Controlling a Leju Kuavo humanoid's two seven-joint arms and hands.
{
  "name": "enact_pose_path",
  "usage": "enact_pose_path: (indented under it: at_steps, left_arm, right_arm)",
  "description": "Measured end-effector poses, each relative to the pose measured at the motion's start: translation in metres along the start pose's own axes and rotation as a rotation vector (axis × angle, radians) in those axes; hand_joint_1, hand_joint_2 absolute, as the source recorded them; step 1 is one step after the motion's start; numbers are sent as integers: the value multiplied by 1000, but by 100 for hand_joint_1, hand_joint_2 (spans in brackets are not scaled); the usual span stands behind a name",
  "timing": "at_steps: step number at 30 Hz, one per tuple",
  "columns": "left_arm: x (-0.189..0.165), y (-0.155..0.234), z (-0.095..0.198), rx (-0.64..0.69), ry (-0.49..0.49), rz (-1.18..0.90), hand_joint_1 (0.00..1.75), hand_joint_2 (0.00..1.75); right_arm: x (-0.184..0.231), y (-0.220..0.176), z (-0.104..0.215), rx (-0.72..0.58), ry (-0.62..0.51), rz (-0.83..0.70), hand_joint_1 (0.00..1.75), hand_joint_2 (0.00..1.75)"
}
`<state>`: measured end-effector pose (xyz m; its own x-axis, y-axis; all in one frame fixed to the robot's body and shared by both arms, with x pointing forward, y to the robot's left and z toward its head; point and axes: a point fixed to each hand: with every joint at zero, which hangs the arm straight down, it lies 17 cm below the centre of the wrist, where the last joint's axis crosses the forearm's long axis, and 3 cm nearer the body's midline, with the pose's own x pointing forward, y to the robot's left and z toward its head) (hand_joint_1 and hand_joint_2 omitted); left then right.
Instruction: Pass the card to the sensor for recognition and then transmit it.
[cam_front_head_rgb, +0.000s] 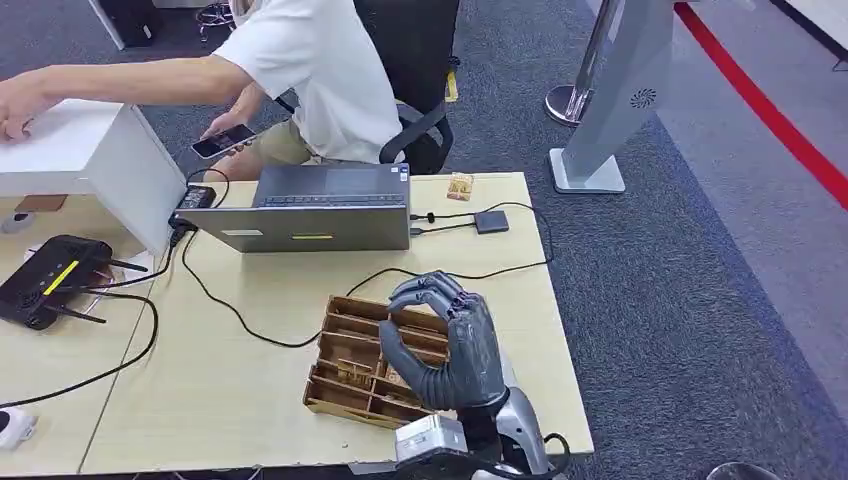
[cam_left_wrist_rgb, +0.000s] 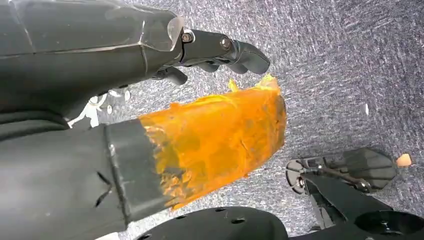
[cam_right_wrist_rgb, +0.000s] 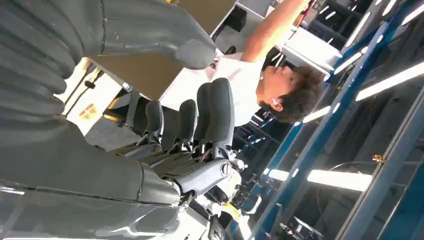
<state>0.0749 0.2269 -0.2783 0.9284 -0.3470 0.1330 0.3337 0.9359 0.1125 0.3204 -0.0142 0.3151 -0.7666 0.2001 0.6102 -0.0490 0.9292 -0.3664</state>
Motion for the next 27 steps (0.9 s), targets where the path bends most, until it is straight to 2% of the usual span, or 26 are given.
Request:
enact_pose_path:
  at_steps: [2, 3, 6, 7, 9, 14, 20, 23, 27]
  left_arm:
    - [0, 0, 0, 0, 0, 0, 0, 0]
    - [0, 0, 0, 0, 0, 0, 0, 0]
    - [0, 0, 0, 1, 0, 0, 0, 0]
    - [0, 1, 0, 1, 1, 1, 0, 0]
    - [0, 1, 0, 3, -2, 5, 0, 0]
    - [0, 3, 0, 10, -1, 28, 0, 0]
    - [-1, 3, 0, 10, 2, 43, 0, 0]
    - [-1, 3, -1, 10, 3, 46, 0, 0]
    - [-1, 3, -1, 10, 4, 52, 0, 0]
  right_arm:
    - [-1, 0, 1, 3, 2, 2, 105, 175]
    - [-1, 0, 2, 4, 1, 3, 115, 175]
    - [-1, 0, 3, 7, 0, 4, 120, 175]
    - [-1, 1, 4, 13, 1, 3, 117, 175]
    - [-1, 5, 7, 38, 0, 3, 129, 175]
    - [-9, 17, 21, 111, 10, -1, 129, 175]
    - [-22, 44, 49, 246, 21, 39, 113, 175]
    - [-28, 64, 67, 335, 29, 59, 94, 175]
    - [-34, 81, 86, 417, 32, 80, 96, 175]
